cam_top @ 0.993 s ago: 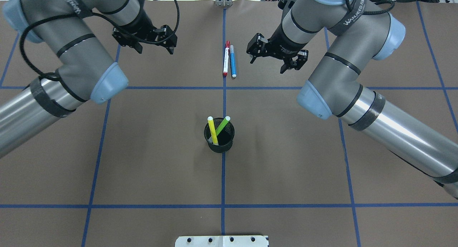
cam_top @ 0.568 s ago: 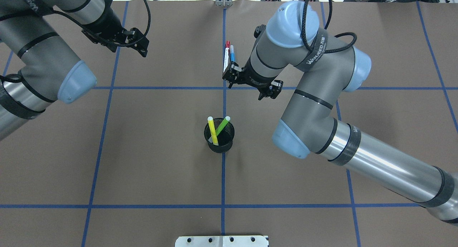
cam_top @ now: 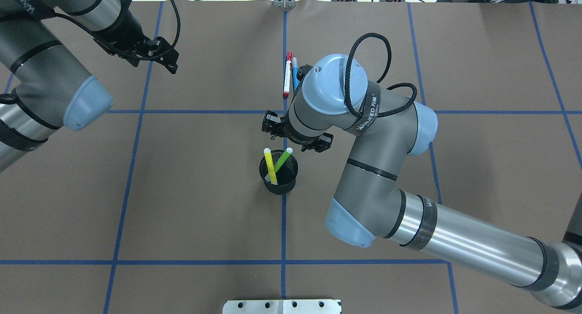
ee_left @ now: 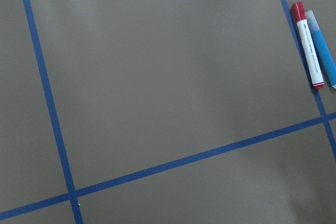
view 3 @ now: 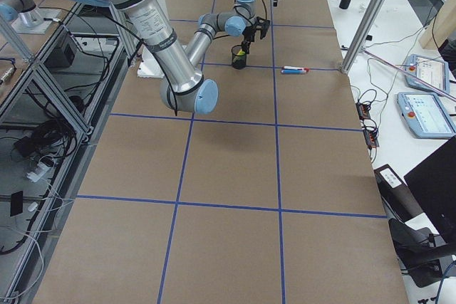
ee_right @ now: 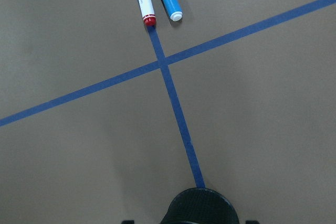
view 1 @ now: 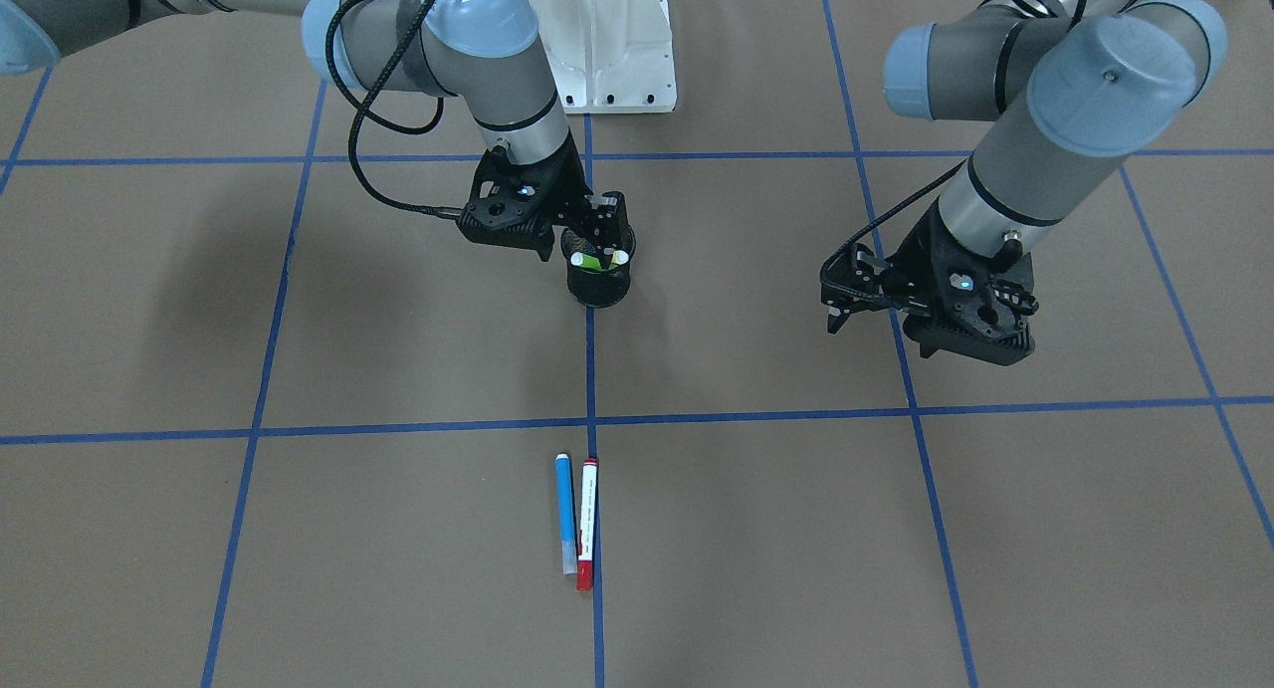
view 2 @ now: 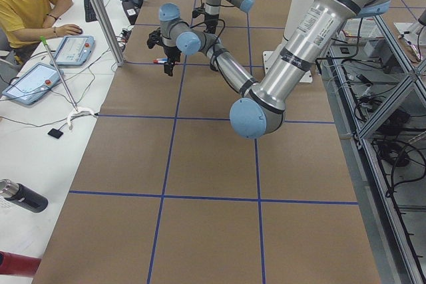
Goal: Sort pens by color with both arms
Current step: 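Lower the right gripper onto the green highlighter in the cup and grasp it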
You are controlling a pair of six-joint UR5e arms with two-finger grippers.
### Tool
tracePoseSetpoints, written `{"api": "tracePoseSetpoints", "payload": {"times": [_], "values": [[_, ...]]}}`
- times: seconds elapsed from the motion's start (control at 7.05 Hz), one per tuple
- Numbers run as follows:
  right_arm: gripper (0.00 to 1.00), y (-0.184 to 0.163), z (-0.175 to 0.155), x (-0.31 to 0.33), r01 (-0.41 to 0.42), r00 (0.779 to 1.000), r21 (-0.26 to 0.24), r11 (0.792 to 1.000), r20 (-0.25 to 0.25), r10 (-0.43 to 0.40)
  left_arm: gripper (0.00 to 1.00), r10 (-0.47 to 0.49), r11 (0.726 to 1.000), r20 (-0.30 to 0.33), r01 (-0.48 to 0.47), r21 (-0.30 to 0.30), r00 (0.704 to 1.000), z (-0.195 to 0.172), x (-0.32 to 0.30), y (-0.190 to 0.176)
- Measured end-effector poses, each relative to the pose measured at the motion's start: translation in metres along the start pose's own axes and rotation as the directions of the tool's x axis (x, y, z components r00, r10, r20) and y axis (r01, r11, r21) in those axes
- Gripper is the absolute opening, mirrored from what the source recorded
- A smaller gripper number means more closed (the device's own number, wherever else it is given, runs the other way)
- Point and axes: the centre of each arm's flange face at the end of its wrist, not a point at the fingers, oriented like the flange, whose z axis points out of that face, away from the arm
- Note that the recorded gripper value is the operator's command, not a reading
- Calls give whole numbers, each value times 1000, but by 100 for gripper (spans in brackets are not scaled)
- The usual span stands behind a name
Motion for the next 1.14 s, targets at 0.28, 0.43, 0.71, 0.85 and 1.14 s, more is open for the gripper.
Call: {"api": "tracePoseSetpoints", "payload": {"times": [0.28, 0.43, 0.71, 0.85, 1.14], "values": [[48, 3, 3, 3, 19, 1000, 1, 1000, 23, -19, 99, -1, 1000, 1, 1, -4, 1000, 2, 0, 0], [48, 3, 6, 8, 30, 998, 1, 1000, 50, -31, 99, -1, 1000, 1, 1, -5, 1000, 3, 0, 1], [46, 3, 15, 17, 45, 997, 1, 999, 69, -45, 99, -1, 1000, 1, 1, -5, 1000, 3, 0, 1], [43, 6, 18, 18, 49, 996, -2, 999, 68, -49, 99, -1, 1000, 1, 1, -5, 1000, 3, 0, 1], [31, 11, 21, 18, 55, 996, -8, 998, 67, -55, 99, 0, 1000, 0, 0, -4, 1000, 3, 1, 1]]}}
